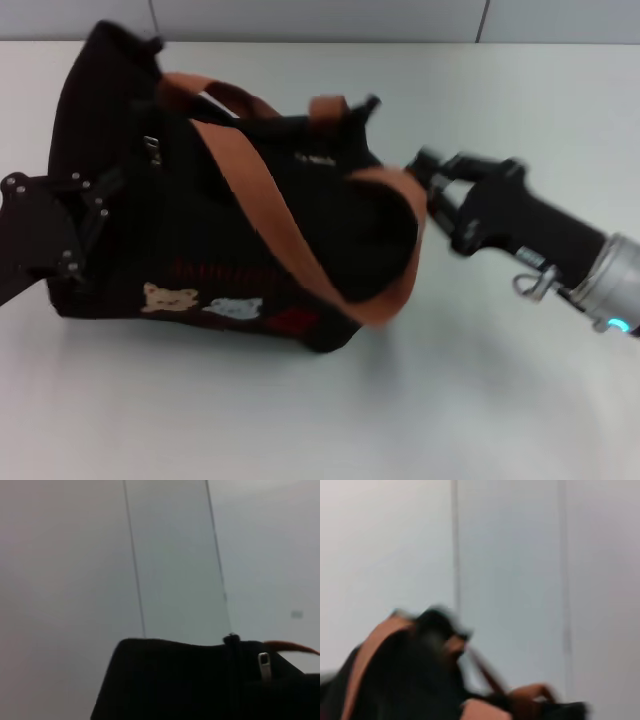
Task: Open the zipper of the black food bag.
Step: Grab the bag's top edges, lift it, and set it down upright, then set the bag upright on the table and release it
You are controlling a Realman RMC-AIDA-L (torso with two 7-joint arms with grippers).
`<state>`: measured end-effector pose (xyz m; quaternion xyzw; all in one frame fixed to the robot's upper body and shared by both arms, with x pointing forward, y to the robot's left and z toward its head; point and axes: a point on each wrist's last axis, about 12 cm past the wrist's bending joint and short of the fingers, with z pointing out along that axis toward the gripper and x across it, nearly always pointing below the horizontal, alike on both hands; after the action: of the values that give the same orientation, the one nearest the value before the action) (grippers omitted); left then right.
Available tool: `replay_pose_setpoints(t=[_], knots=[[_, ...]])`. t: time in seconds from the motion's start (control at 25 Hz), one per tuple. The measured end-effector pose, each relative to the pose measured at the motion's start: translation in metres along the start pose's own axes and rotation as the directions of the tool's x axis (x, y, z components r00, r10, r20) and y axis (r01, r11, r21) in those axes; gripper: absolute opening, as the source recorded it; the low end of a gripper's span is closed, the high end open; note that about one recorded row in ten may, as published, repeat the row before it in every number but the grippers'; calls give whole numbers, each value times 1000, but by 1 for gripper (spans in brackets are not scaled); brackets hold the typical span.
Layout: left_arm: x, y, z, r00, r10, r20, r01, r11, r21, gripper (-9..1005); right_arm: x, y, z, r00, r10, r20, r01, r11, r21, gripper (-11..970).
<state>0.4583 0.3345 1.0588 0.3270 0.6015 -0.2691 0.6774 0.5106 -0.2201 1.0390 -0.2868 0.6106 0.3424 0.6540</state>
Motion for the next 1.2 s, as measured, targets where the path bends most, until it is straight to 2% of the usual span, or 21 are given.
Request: replay_pose_setpoints(t=[0.04, 0.08, 0.12, 0.2, 0.24, 0.28, 0.44, 0.56, 0.6, 0.76, 0.8, 0.84, 0.88, 0.92, 1.04, 1.16, 1.2], knots=[[0, 0, 0, 1000, 0, 0, 0, 1000, 0, 30, 0, 0, 0, 1000, 0, 0, 0, 1000, 0, 124], [4, -1, -2, 1000, -11, -22, 11, 1000, -17, 30, -3, -6, -6, 999, 12, 41, -15, 997, 72, 131], [4, -1, -2, 1000, -11, -22, 11, 1000, -17, 30, -3, -6, -6, 999, 12, 41, -15, 997, 72, 167], [11, -3, -1, 998, -29, -51, 28, 999, -38, 30, -6, -14, -14, 995, 25, 101, -43, 984, 174, 240], [11, -3, -1, 998, -29, -51, 28, 999, -38, 30, -6, -14, -14, 995, 25, 101, -43, 984, 174, 276], [14, -6, 1, 997, -43, -63, 40, 998, -49, 30, -8, -18, -20, 990, 30, 135, -60, 971, 231, 312], [21, -11, 10, 995, -68, -72, 64, 996, -59, 30, -10, -24, -26, 984, 48, 174, -98, 951, 294, 312], [25, -14, 24, 993, -78, -92, 74, 997, -38, 30, -11, -27, -28, 979, 73, 192, -131, 941, 312, 312], [28, -17, 36, 990, -91, -104, 90, 996, -10, 31, -11, -28, -29, 977, 80, 197, -141, 938, 317, 312], [30, -20, 51, 988, -123, -96, 125, 992, 12, 31, -11, -29, -32, 975, 81, 206, -148, 932, 331, 311], [30, -21, 64, 986, -145, -86, 148, 989, 26, 31, -11, -29, -34, 973, 90, 214, -160, 926, 341, 311], [30, -21, 64, 986, -145, -86, 148, 989, 26, 31, -11, -29, -34, 973, 90, 214, -160, 926, 341, 311], [30, -22, 77, 983, -169, -77, 171, 985, 24, 31, -11, -31, -38, 966, 107, 234, -188, 913, 362, 311], [30, -22, 77, 983, -169, -77, 171, 985, 24, 31, -11, -31, -38, 966, 107, 234, -188, 913, 362, 311], [33, -21, 103, 970, -227, -81, 227, 974, -15, 31, -11, -34, -46, 954, 120, 274, -229, 883, 409, 315], [34, -20, 112, 965, -242, -98, 241, 970, -24, 31, -11, -34, -49, 947, 130, 293, -250, 871, 422, 320], [35, -19, 114, 958, -271, -99, 269, 963, -32, 32, -11, -35, -54, 939, 143, 314, -276, 856, 437, 358]])
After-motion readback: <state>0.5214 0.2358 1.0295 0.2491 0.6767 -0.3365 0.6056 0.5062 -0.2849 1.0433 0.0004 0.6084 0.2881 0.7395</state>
